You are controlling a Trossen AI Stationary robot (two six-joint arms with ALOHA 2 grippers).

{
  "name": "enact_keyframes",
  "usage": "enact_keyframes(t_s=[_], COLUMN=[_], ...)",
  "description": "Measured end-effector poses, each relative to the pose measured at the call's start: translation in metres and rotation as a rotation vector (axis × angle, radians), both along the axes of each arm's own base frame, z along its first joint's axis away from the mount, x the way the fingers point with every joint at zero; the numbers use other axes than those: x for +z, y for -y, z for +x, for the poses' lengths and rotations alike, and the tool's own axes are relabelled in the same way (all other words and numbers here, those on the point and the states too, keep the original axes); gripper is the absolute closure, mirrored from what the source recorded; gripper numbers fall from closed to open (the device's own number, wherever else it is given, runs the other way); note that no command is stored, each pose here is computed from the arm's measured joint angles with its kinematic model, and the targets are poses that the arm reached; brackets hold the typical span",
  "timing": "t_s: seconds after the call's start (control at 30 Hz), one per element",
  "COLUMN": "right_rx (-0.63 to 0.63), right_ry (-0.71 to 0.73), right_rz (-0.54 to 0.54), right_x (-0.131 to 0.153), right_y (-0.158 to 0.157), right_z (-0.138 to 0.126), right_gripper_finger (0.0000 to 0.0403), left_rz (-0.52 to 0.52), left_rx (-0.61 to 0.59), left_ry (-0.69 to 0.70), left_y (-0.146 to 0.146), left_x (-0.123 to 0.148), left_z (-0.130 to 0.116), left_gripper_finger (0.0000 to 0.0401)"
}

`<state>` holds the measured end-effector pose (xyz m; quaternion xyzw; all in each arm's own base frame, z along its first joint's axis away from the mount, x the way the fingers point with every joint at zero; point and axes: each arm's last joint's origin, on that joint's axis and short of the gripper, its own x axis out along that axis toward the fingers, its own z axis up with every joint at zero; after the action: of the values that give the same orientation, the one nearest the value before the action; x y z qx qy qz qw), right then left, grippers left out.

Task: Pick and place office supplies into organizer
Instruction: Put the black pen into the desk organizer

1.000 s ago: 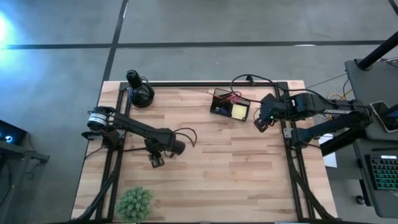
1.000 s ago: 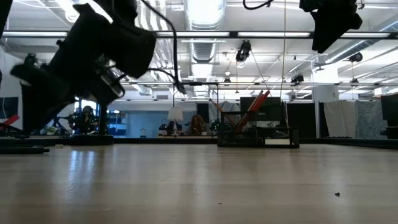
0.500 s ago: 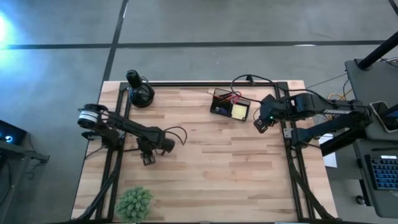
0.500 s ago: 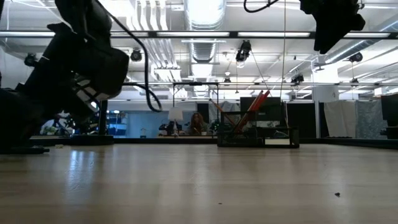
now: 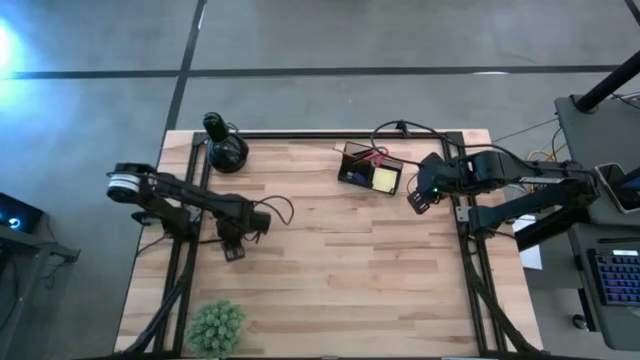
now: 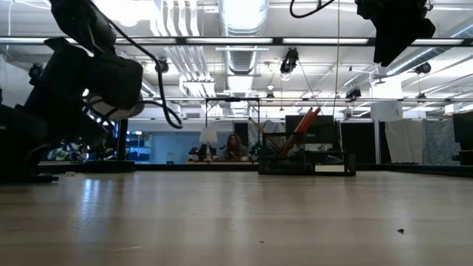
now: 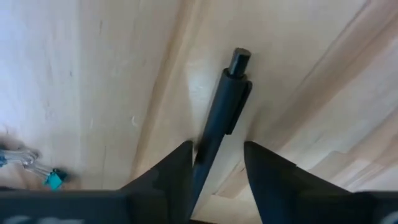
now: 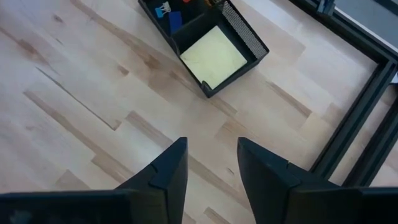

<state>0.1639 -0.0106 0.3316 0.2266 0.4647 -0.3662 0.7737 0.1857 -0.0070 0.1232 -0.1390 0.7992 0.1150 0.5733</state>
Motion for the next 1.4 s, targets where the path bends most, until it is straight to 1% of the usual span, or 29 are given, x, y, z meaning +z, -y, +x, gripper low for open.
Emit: enact_keyframes(t_s=[0.13,0.3,0.37,0.57,0.67,0.7,0.8,0.87,0.9,0.97,1.03,1.13,1.27,1.4], right_rx=[-0.006,-0.024,-0.025,-0.025,-0.025,-0.025,-0.025,-0.025,-0.024,-0.024,-0.024,-0.024,-0.024,-0.024], right_ry=[0.001,0.008,0.007,0.001,0.001,0.001,0.003,0.003,0.003,0.003,0.003,0.003,0.002,0.002], right_rz=[-0.001,0.005,0.005,0.005,0.005,0.005,0.005,0.005,0.005,0.005,0.005,0.005,0.005,0.005], right_x=[0.0,0.0,-0.001,-0.003,-0.003,-0.003,-0.003,-0.003,-0.003,-0.003,-0.003,-0.003,-0.003,-0.003], right_y=[0.0,0.0,0.0,0.0,0.0,0.0,0.0,0.0,0.0,0.0,0.0,0.0,0.0,0.0], right_z=[0.0,0.0,0.0,0.0,0.0,0.0,0.0,0.0,0.0,0.0,0.0,0.0,0.0,0.0], right_gripper_finger=[0.0272,0.0272,0.0274,0.0273,0.0271,0.0271,0.0274,0.0276,0.0277,0.0277,0.0276,0.0273,0.0275,0.0279], left_rz=[-0.005,0.004,0.005,0.014,0.026,0.034,0.057,0.065,0.069,0.11,0.166,0.246,0.374,0.484], left_rx=[-0.037,-0.044,-0.044,-0.043,-0.023,-0.019,0.006,0.013,0.021,0.062,0.085,0.073,0.021,0.005], left_ry=[0.008,0.015,0.018,0.045,0.083,0.12,0.366,0.455,0.533,0.728,0.853,1.094,1.304,1.337], left_y=[0.0,-0.001,-0.001,-0.001,-0.001,-0.001,-0.001,-0.001,-0.001,-0.002,-0.004,-0.007,-0.022,-0.053], left_x=[-0.003,-0.004,-0.003,0.005,0.013,0.017,0.038,0.054,0.063,0.087,0.108,0.14,0.167,0.172], left_z=[-0.002,-0.001,-0.001,0.009,0.019,0.026,0.059,0.068,0.077,0.098,0.109,0.132,0.155,0.186], left_gripper_finger=[0.0315,0.037,0.0386,0.0389,0.039,0.039,0.0391,0.0392,0.0392,0.0393,0.0393,0.0393,0.0393,0.0393])
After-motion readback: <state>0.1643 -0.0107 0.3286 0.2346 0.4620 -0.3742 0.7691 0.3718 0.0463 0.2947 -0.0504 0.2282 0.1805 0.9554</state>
